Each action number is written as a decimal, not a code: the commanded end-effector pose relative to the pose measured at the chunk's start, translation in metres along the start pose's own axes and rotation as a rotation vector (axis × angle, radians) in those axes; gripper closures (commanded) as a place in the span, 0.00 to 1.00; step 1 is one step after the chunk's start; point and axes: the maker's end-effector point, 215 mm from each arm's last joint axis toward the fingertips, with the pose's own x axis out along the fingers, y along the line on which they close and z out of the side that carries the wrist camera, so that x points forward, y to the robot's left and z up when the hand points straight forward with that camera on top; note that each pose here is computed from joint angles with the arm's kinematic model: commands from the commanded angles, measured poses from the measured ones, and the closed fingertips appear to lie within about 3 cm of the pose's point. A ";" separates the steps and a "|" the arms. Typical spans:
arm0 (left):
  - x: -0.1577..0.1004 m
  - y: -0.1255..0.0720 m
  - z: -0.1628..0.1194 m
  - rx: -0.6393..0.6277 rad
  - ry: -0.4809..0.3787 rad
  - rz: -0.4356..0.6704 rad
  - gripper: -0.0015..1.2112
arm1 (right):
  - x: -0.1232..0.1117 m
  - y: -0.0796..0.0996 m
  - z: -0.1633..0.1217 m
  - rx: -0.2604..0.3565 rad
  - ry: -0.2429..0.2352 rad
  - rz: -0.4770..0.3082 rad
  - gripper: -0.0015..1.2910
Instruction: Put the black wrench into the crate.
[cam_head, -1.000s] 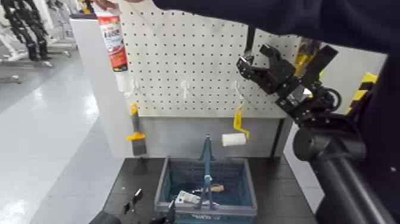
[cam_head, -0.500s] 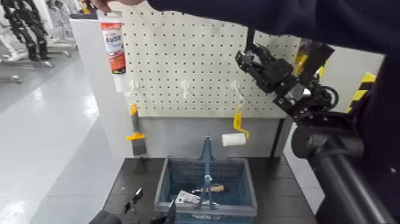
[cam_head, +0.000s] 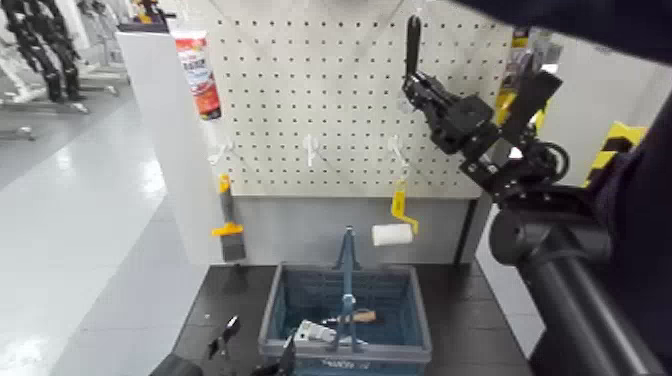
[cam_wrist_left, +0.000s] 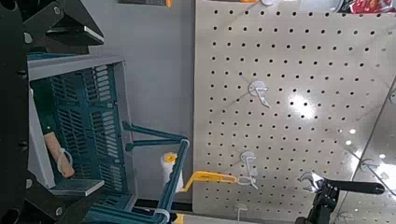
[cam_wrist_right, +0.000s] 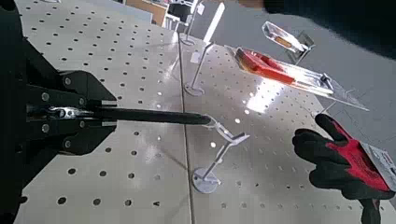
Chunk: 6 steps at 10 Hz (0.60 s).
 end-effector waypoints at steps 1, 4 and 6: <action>0.000 0.000 0.000 0.000 0.000 0.000 0.18 | -0.001 -0.002 0.001 -0.001 -0.002 -0.003 0.86; 0.001 0.000 0.000 0.000 0.000 0.000 0.18 | -0.001 -0.002 0.002 -0.003 -0.005 -0.004 0.86; 0.000 0.001 0.000 0.000 0.000 0.000 0.18 | -0.001 -0.001 0.013 -0.017 -0.024 -0.002 0.86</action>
